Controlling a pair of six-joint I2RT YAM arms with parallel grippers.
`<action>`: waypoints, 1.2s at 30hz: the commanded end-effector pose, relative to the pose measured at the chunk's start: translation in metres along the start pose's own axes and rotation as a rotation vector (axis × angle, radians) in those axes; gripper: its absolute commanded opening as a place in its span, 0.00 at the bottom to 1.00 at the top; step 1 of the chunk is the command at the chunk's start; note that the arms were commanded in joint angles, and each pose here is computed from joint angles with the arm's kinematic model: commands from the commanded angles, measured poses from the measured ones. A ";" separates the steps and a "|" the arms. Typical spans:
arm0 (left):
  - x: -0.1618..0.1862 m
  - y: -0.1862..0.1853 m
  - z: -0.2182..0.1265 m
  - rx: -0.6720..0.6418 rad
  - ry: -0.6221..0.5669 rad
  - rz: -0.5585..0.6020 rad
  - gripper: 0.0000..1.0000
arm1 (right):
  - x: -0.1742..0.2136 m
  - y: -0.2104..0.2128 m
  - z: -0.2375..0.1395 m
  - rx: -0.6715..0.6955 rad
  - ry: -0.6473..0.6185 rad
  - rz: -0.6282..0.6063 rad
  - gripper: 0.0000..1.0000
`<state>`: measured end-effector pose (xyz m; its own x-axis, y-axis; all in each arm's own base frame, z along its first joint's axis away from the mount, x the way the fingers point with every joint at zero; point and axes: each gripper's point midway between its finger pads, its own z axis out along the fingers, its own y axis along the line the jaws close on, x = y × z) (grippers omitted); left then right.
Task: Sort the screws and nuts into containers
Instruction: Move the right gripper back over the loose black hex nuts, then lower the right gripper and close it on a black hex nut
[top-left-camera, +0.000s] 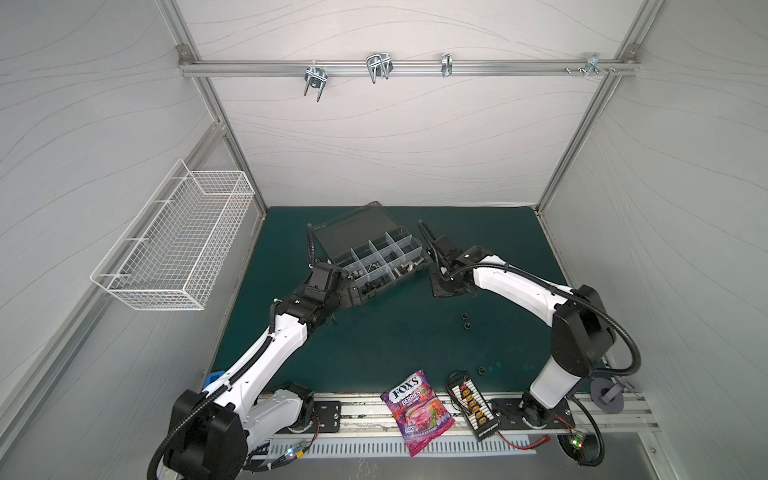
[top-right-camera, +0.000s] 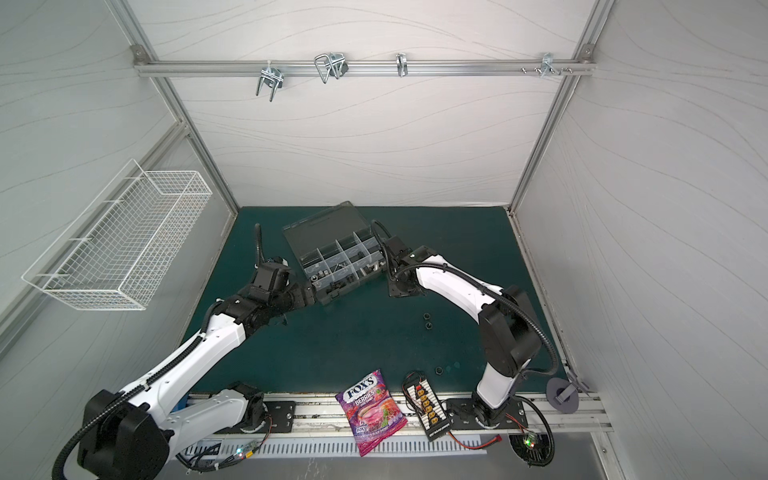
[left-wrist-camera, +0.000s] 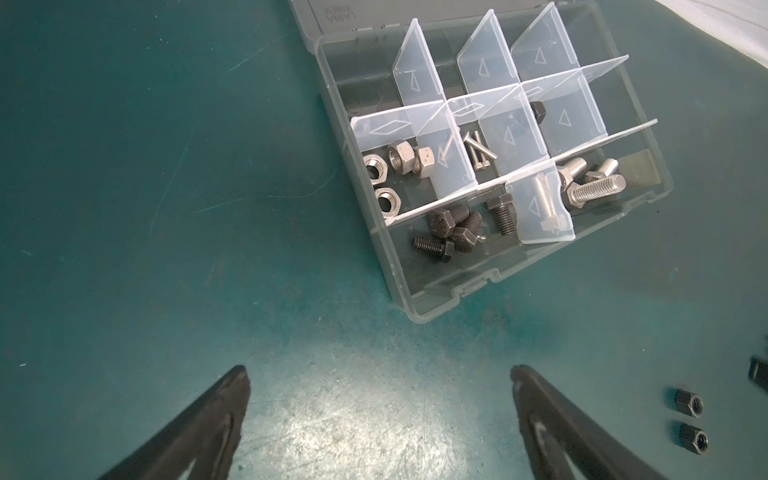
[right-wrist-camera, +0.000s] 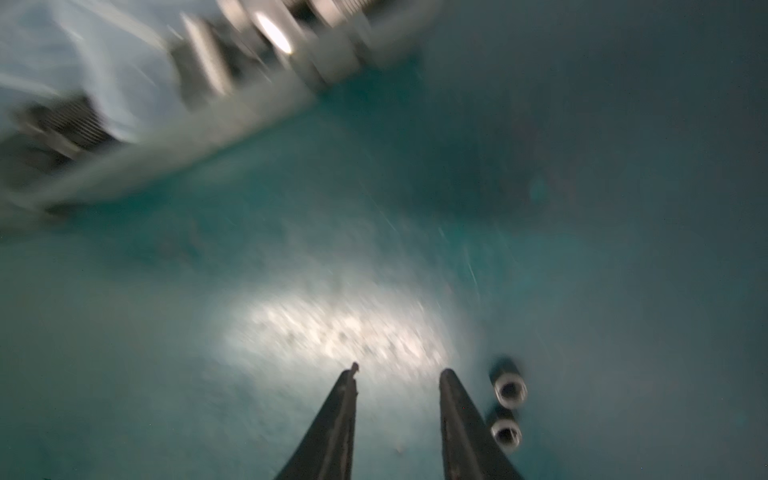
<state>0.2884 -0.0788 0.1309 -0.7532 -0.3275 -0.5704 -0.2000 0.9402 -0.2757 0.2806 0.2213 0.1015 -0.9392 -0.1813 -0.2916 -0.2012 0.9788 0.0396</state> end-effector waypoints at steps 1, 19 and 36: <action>-0.014 -0.006 -0.008 0.022 -0.039 -0.027 0.99 | 0.043 -0.029 -0.010 0.080 0.072 0.108 0.36; -0.010 -0.009 0.001 0.021 -0.003 -0.022 0.99 | 0.187 -0.089 -0.026 0.123 0.284 0.340 0.56; -0.010 -0.012 0.003 0.033 0.004 -0.029 0.99 | 0.201 -0.080 -0.026 0.050 0.327 0.378 0.61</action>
<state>0.2879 -0.0838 0.1197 -0.7807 -0.3300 -0.5307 -0.2046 0.9374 -0.2820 0.1035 0.1026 0.0599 -0.9868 0.1589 0.0298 0.1601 0.9862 0.0414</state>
